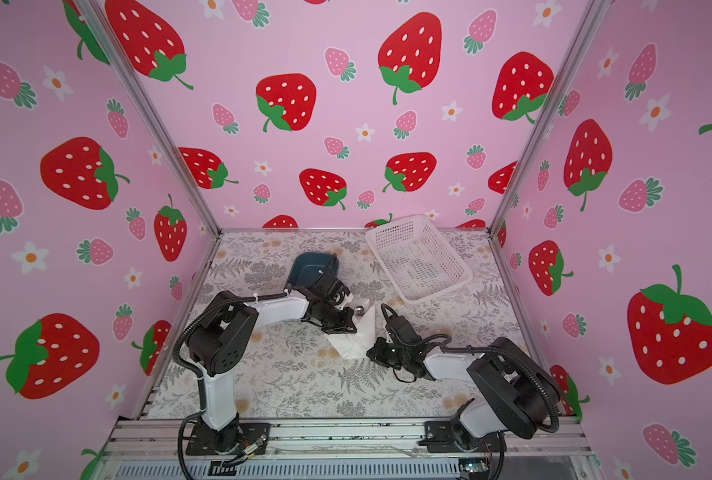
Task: Place the utensils on the paper napkin and roll it up
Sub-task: 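Press the napkin fold over the spoon and fork with the left gripper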
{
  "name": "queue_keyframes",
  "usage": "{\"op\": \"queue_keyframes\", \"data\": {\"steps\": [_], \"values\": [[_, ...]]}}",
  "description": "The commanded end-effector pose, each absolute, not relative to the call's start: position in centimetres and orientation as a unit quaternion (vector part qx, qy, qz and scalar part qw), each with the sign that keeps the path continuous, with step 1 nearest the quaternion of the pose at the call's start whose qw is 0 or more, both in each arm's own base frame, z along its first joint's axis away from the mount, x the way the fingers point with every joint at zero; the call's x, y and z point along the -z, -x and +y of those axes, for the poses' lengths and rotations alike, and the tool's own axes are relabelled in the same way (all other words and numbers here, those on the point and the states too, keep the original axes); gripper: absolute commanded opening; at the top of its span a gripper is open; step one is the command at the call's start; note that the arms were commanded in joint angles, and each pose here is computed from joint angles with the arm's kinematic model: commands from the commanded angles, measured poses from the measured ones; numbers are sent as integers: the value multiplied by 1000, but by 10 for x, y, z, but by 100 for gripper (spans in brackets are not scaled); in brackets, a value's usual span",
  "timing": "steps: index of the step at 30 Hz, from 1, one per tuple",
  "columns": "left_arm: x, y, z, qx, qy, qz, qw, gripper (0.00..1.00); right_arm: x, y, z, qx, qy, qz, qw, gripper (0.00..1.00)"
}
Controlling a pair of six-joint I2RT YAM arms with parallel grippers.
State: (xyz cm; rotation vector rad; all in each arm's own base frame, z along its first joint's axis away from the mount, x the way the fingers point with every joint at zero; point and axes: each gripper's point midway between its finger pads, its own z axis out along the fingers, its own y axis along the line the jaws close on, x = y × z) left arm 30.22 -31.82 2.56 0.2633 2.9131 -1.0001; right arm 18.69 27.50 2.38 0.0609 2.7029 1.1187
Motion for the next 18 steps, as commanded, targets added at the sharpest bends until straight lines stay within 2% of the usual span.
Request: {"op": "queue_keyframes", "data": {"steps": [1, 6, 18], "values": [[-28, -308, -320, 323, -92, 941, 30, 0, -38, -189, 278, -393, -14, 911, 121, 10], [-30, -310, -320, 324, -92, 941, 33, 0, -50, -198, 262, -401, -45, 903, 150, 10], [-30, -312, -321, 323, -96, 941, 30, 0, -23, -189, 261, -388, -46, 914, 109, 7]]}}
